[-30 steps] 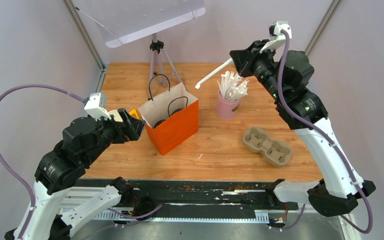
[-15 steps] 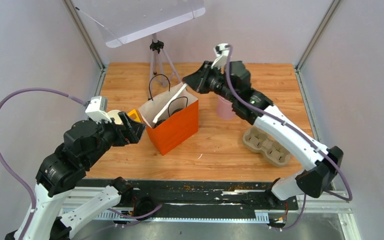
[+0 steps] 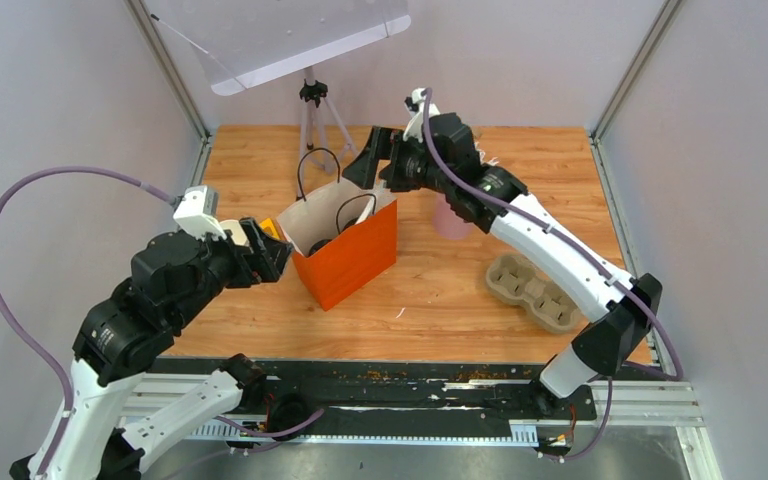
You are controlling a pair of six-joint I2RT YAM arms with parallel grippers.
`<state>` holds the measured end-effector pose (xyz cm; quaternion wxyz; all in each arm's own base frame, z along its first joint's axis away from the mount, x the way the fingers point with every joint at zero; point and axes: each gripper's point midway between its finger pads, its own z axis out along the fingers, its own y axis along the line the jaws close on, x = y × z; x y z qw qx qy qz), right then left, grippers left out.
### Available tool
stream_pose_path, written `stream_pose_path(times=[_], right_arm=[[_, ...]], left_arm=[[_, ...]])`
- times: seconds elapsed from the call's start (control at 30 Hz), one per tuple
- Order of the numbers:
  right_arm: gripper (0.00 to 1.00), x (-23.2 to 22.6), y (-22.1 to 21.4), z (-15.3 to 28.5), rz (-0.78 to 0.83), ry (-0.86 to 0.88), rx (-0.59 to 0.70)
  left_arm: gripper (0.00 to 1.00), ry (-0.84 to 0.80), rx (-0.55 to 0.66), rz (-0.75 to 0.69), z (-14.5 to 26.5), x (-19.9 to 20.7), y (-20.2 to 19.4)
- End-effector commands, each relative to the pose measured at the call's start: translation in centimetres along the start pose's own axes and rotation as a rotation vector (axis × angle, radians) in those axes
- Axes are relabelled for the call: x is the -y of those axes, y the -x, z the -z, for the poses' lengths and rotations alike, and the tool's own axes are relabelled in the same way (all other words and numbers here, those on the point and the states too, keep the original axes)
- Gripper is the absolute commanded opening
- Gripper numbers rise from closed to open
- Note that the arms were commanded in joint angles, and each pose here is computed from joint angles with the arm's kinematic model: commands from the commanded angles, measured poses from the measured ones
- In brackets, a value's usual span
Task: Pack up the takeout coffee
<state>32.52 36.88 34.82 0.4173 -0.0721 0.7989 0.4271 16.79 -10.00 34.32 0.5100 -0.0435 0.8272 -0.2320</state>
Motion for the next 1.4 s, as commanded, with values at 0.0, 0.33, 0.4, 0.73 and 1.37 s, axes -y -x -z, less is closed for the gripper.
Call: stream_pose_path(times=[0.0, 0.33, 0.4, 0.73, 1.37], right_arm=[[1.00, 1.2, 3.8, 4.4, 0.166, -0.093, 0.031], [1.00, 1.3, 5.9, 11.9, 0.371, -0.166, 0.060], [1.00, 0.9, 5.6, 12.8, 0.354, -0.147, 0.074], [1.00, 2.1, 2.5, 16.1, 0.145, -0.201, 0.046], [1.00, 4.4, 1.9, 19.5, 0.193, -0.286, 0.118]], left_arm=[[1.00, 0.000, 0.070, -0.027, 0.9, 0.4, 2.5], [1.00, -0.011, 0.105, -0.070, 1.7, 1.7, 5.5], [1.00, -0.017, 0.116, -0.074, 1.7, 2.1, 6.1], [1.00, -0.062, 0.114, -0.127, 0.8, 3.0, 6.1], [1.00, -0.059, 0.124, -0.088, -0.2, 2.0, 4.1]])
